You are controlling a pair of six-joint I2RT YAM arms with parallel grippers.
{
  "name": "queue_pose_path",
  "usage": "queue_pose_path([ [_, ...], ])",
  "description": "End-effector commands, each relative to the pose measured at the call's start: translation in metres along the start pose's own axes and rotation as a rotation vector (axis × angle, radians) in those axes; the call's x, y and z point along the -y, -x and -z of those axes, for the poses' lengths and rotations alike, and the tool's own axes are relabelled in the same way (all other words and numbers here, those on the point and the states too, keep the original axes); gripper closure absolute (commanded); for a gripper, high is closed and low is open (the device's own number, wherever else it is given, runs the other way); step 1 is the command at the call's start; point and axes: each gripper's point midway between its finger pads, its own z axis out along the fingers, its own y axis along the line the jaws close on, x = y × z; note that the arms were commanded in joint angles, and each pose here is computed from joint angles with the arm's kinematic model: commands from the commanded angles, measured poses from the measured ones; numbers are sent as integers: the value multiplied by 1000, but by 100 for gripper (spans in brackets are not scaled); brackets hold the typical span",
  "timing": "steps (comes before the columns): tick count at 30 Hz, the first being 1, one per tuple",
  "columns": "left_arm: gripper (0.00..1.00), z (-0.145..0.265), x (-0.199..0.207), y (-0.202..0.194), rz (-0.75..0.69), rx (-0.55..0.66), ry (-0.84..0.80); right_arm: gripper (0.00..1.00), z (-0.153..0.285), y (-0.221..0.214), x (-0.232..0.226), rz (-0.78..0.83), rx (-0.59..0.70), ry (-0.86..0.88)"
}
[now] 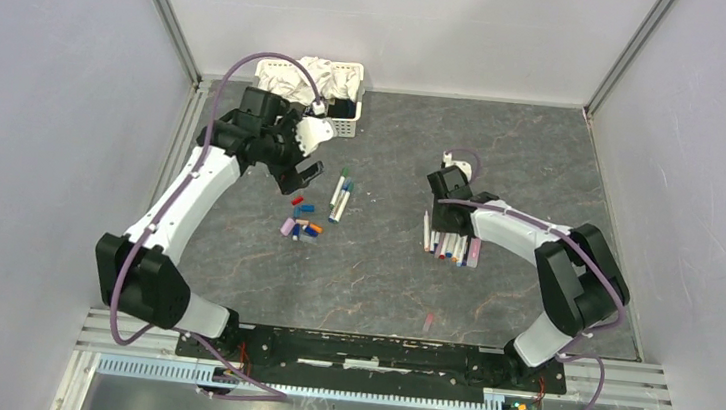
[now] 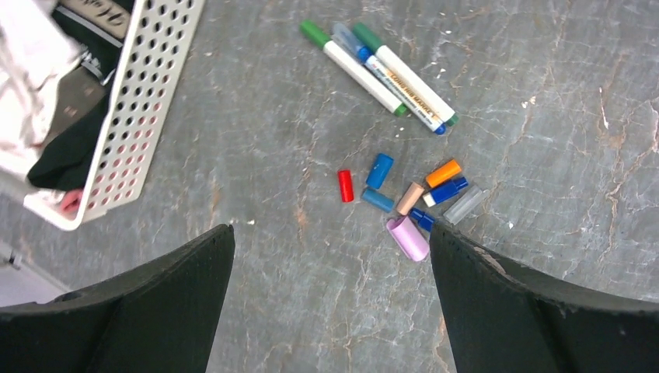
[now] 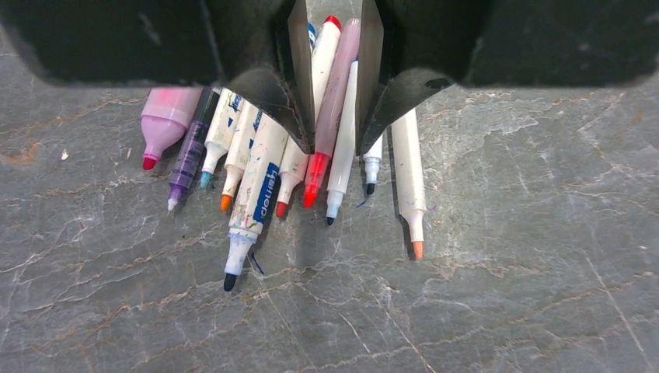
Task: Open the pen caps
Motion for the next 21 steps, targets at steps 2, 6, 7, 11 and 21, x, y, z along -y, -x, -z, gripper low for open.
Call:
queue_pose_path([
  [2,0,45,-26,25,115,98,165,72,27,45,-14,-57,116,42],
  [6,0,55,-39,29,173,127,241,71,44,70,-50,-15,184,109],
  [7,0,54,-39,28,180,124,241,70,46,76,-63,4,194,130],
  [11,0,49,-35,25,210,114,211,62,48,88,-115,45,191,203],
  [21,0,38,-14,17,259,123,124,43,6,77,-220,85,172,282],
])
